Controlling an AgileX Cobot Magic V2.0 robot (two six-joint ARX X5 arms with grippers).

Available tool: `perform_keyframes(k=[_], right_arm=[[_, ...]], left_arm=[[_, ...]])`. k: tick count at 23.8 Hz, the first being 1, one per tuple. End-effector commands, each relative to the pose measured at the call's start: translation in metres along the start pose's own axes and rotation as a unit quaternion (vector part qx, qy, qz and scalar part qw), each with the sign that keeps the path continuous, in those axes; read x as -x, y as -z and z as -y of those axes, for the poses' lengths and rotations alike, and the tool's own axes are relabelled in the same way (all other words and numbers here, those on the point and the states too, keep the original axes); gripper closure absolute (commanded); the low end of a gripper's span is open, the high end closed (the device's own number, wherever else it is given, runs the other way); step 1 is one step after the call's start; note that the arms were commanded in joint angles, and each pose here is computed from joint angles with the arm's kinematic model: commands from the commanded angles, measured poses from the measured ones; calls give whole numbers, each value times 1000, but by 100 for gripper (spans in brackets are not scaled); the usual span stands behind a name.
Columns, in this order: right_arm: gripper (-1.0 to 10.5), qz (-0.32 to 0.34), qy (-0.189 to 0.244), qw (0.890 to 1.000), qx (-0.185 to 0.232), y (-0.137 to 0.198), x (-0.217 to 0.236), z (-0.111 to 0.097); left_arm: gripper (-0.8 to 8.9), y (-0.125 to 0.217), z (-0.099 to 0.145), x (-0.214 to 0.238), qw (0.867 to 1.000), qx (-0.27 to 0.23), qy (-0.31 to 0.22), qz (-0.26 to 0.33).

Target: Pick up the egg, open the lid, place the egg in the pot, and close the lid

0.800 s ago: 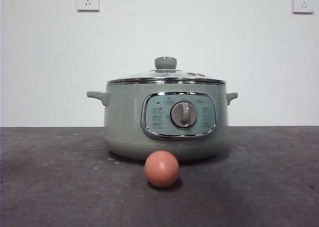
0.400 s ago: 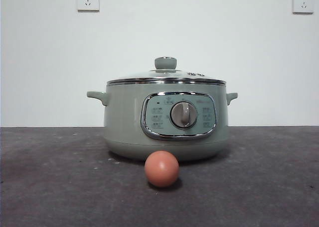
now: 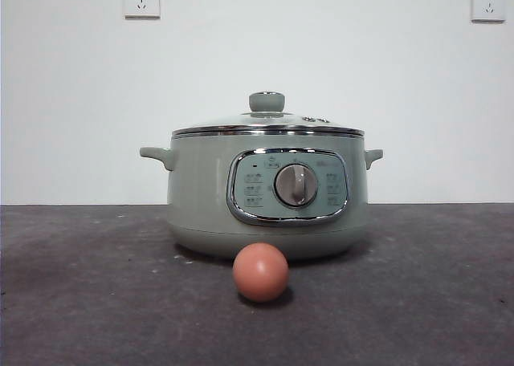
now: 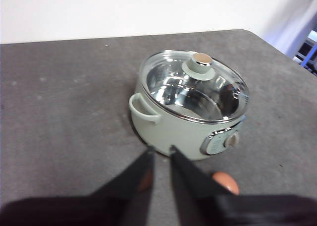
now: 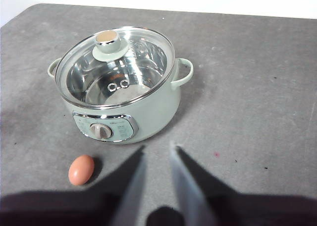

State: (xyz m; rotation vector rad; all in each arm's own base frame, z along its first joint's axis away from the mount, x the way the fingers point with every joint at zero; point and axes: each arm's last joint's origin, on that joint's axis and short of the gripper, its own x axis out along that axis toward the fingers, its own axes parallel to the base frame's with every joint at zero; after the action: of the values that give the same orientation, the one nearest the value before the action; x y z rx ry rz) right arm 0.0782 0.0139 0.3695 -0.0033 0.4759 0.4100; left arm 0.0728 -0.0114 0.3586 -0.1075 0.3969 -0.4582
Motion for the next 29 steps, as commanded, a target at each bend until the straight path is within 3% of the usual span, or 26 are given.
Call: perform_keyframes(k=[1,3,15,18,24,29], right_arm=[[447,0,-3,1000,0,0,0,0],[371,-3,-3,1000,-2,1,0,0],[375,-31,-6,999,-12,3,-5,1],[376,-32,-25,999,-13,2,-6,1],[379,-48,-41,998,-21,1,-15,3],[379,-58,-56,996,-26,-1,-21,5]], left_arm=[[178,-1,0,-2,1000,0,13,-2],[145,-2,-1,-4,1000,2,14,-6],[146,-9,-3,-11,999,-1,45,-4],[146,-15,-4,-16,999,-5,53,-9],[145,-56,-3,-42,994,-50,98,-14],[146,-95,8,-106,983,-110,130,-62]])
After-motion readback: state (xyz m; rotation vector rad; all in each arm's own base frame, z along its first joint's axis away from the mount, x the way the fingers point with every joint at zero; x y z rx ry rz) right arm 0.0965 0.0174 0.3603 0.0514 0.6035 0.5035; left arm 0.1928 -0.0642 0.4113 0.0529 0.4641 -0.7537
